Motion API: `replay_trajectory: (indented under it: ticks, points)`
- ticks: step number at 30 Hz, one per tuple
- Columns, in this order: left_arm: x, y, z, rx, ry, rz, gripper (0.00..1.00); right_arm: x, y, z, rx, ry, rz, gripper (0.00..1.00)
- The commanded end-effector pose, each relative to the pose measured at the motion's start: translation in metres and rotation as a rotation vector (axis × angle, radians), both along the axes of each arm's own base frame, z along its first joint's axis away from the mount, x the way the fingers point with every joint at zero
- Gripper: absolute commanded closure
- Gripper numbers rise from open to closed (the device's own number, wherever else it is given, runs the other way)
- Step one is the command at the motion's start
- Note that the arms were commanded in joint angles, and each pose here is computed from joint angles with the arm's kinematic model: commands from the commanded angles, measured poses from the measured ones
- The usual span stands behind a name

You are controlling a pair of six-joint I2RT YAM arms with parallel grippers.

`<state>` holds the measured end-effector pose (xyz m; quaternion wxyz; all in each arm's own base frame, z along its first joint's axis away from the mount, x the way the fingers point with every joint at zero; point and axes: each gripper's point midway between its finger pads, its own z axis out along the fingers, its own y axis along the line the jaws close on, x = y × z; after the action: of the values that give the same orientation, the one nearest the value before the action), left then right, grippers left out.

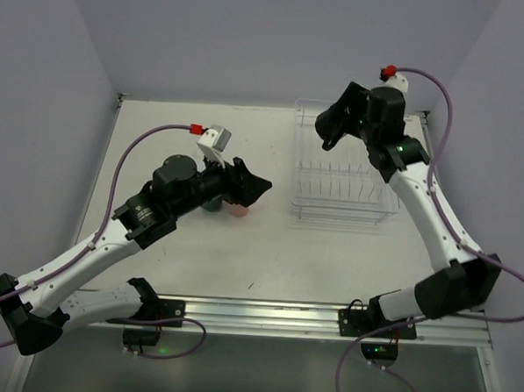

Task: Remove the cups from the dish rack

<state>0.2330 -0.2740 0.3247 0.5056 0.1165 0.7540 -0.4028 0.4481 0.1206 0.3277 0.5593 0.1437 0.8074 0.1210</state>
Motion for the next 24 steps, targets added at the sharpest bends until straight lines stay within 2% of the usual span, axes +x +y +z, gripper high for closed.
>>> replay_trajectory:
  ticks: [1, 2, 4, 5, 7, 8, 11, 12, 14, 15, 17, 24]
  points:
    - [-0.022, -0.028, 0.038, -0.195, 0.006, -0.172, 0.28, -0.051, 0.022, 0.085, 0.347, -0.264, 0.119, 1.00]
    - [-0.024, -0.032, 0.033, -0.219, 0.018, -0.193, 0.28, -0.059, 0.025, 0.072, 0.374, -0.256, 0.141, 1.00]
    - [-0.033, -0.041, 0.039, -0.294, 0.036, -0.257, 0.29, -0.089, 0.022, 0.093, 0.466, -0.324, 0.174, 1.00]
    - [-0.036, -0.045, 0.030, -0.316, 0.086, -0.272, 0.29, -0.097, 0.025, 0.086, 0.497, -0.330, 0.199, 1.00]
    - [-0.043, -0.051, 0.036, -0.379, 0.090, -0.332, 0.30, -0.111, 0.023, 0.077, 0.527, -0.347, 0.209, 1.00]
    - [-0.044, -0.055, 0.033, -0.400, 0.111, -0.348, 0.30, -0.127, 0.019, 0.095, 0.553, -0.415, 0.224, 1.00]
    - [-0.052, -0.064, 0.030, -0.502, 0.189, -0.420, 0.30, -0.149, 0.017, 0.093, 0.582, -0.446, 0.256, 1.00]
    - [-0.055, -0.065, 0.040, -0.567, 0.203, -0.447, 0.30, -0.152, 0.015, 0.096, 0.593, -0.470, 0.260, 1.00]
    - [-0.057, -0.070, 0.031, -0.604, 0.251, -0.478, 0.30, -0.161, 0.014, 0.094, 0.602, -0.494, 0.275, 1.00]
    - [-0.060, -0.070, 0.041, -0.657, 0.254, -0.505, 0.30, -0.163, 0.014, 0.094, 0.611, -0.501, 0.279, 1.00]
    - [-0.059, -0.075, 0.033, -0.681, 0.310, -0.515, 0.30, -0.166, 0.017, 0.090, 0.638, -0.501, 0.294, 1.00]
    - [-0.054, -0.082, 0.033, -0.766, 0.338, -0.545, 0.30, -0.175, 0.022, 0.084, 0.748, -0.502, 0.329, 1.00]
